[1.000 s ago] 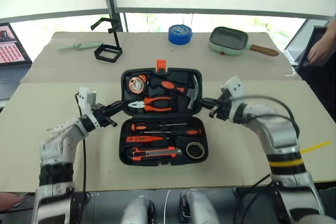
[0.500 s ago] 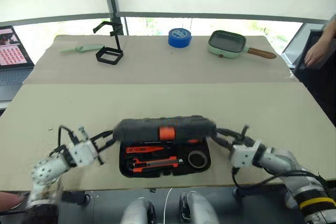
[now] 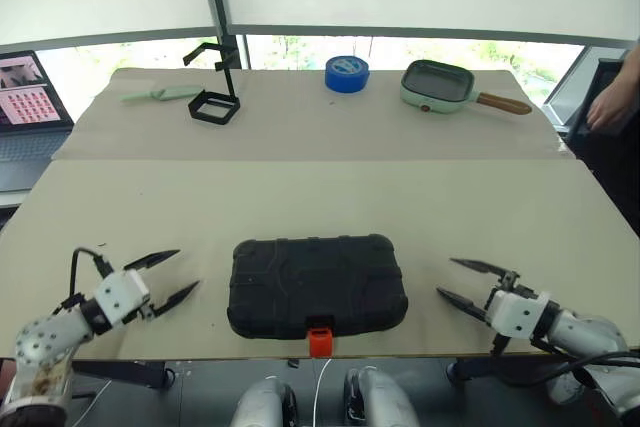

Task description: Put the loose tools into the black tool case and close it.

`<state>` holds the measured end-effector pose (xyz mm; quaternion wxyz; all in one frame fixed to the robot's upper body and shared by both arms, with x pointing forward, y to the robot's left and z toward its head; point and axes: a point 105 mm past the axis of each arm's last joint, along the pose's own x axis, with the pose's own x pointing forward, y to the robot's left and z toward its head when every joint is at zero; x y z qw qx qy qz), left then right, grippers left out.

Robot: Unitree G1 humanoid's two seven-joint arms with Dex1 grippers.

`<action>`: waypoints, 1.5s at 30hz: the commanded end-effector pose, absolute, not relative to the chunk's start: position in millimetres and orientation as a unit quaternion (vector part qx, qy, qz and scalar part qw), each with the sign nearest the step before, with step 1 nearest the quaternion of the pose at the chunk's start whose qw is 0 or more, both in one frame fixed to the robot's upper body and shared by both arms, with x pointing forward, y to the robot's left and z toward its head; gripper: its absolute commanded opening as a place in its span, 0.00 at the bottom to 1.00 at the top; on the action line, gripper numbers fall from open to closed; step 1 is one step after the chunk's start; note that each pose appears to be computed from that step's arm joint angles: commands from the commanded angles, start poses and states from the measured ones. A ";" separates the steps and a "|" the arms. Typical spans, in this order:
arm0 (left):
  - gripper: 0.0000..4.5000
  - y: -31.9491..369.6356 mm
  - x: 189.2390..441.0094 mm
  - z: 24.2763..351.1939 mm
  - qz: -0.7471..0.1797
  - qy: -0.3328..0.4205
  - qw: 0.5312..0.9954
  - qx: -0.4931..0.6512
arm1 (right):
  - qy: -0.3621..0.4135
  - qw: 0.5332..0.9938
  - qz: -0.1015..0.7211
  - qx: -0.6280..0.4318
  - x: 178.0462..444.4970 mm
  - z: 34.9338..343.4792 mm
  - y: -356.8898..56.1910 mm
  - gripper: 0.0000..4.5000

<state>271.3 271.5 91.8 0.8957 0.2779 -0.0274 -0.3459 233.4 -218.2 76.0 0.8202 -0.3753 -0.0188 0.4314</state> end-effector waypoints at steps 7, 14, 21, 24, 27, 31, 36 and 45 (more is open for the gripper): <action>0.00 225.2 320.5 99.4 -0.420 0.023 0.882 0.215 | 0.059 0.729 0.633 -0.254 174.0 83.6 -153.6 0.00; 0.00 199.1 321.3 92.0 -0.507 0.070 0.844 0.164 | 0.070 0.742 0.601 -0.288 199.3 68.3 -135.1 0.00; 0.00 205.1 314.5 82.2 -0.508 0.108 0.841 0.150 | 0.024 0.770 0.553 -0.318 245.5 72.9 -120.4 0.00; 0.00 226.0 310.4 74.2 -0.455 0.120 0.875 0.115 | 0.006 0.788 0.526 -0.320 272.5 72.7 -115.2 0.00; 0.00 246.3 301.7 72.0 -0.406 0.123 0.901 0.094 | -0.023 0.808 0.492 -0.323 308.5 79.8 -104.0 0.00; 0.00 256.1 298.8 79.8 -0.354 0.098 0.928 0.055 | -0.038 0.827 0.462 -0.317 340.2 87.0 -94.5 0.00; 0.00 266.9 305.0 107.7 -0.308 0.033 0.950 0.040 | -0.042 0.832 0.455 -0.314 353.5 87.7 -91.9 0.00; 0.00 154.3 298.6 174.0 -0.563 -0.003 0.822 0.082 | 0.000 0.847 0.457 -0.271 319.5 73.6 -130.3 0.00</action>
